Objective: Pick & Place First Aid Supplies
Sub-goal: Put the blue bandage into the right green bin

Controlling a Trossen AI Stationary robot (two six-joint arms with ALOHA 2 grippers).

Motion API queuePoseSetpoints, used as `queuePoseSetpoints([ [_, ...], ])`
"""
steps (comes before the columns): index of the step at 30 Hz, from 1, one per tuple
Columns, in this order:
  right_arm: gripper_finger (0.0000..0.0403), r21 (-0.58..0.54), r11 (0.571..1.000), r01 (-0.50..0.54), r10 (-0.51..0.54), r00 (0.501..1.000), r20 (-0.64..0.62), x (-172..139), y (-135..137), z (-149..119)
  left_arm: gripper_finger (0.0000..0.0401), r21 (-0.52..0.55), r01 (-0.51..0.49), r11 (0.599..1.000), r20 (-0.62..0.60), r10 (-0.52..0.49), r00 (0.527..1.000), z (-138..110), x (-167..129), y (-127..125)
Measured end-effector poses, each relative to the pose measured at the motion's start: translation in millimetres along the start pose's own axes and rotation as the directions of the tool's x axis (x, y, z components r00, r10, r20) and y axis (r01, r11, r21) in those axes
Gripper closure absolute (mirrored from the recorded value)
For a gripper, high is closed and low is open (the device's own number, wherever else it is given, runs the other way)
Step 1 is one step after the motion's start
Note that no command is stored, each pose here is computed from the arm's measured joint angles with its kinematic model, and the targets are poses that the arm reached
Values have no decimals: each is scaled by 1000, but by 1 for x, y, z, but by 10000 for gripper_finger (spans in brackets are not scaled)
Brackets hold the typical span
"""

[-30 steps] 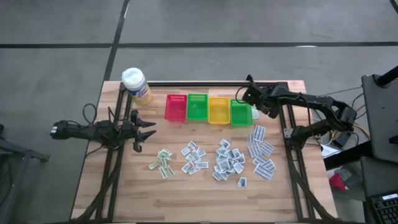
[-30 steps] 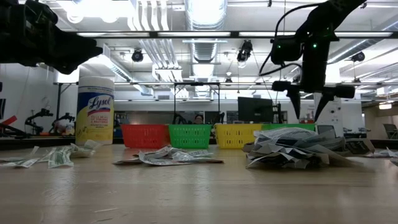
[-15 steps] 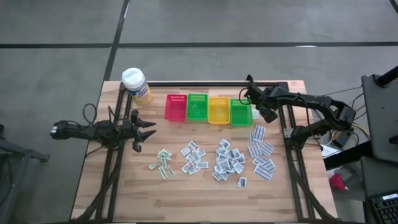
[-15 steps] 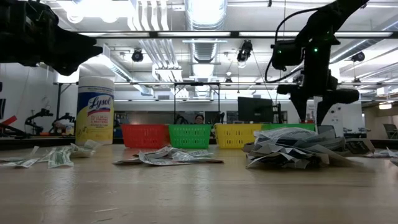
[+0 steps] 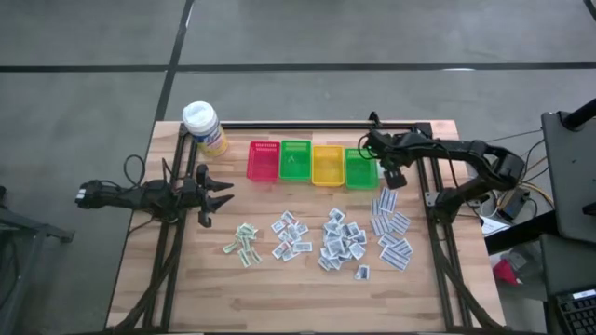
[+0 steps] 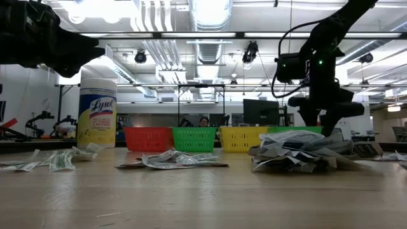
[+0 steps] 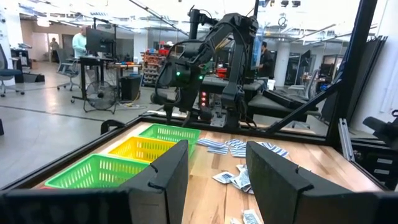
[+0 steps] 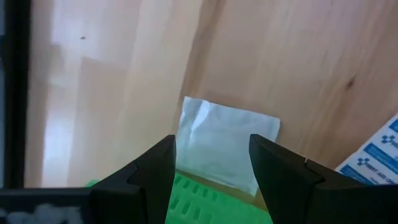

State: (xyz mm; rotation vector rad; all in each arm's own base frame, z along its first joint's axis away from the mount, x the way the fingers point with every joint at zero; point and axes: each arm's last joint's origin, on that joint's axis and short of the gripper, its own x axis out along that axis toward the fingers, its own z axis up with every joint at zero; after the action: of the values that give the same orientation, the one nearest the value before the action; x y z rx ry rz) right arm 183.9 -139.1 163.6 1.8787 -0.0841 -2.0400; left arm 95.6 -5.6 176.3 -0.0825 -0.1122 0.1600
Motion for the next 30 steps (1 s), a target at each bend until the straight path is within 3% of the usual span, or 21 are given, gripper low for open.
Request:
queuePoseSetpoints([
  [14,202,33,989,142,-144,987,65,35,2,-3,243,5,0,1000,-1,0,1000,0,0,0],
  [24,202,13,948,319,-313,920,235,14,-19,24,243,6,0,1000,-1,0,1000,0,0,0],
  [30,202,-56,957,286,-272,946,174,5,-21,25,243,8,0,1000,-1,0,1000,0,0,0],
])
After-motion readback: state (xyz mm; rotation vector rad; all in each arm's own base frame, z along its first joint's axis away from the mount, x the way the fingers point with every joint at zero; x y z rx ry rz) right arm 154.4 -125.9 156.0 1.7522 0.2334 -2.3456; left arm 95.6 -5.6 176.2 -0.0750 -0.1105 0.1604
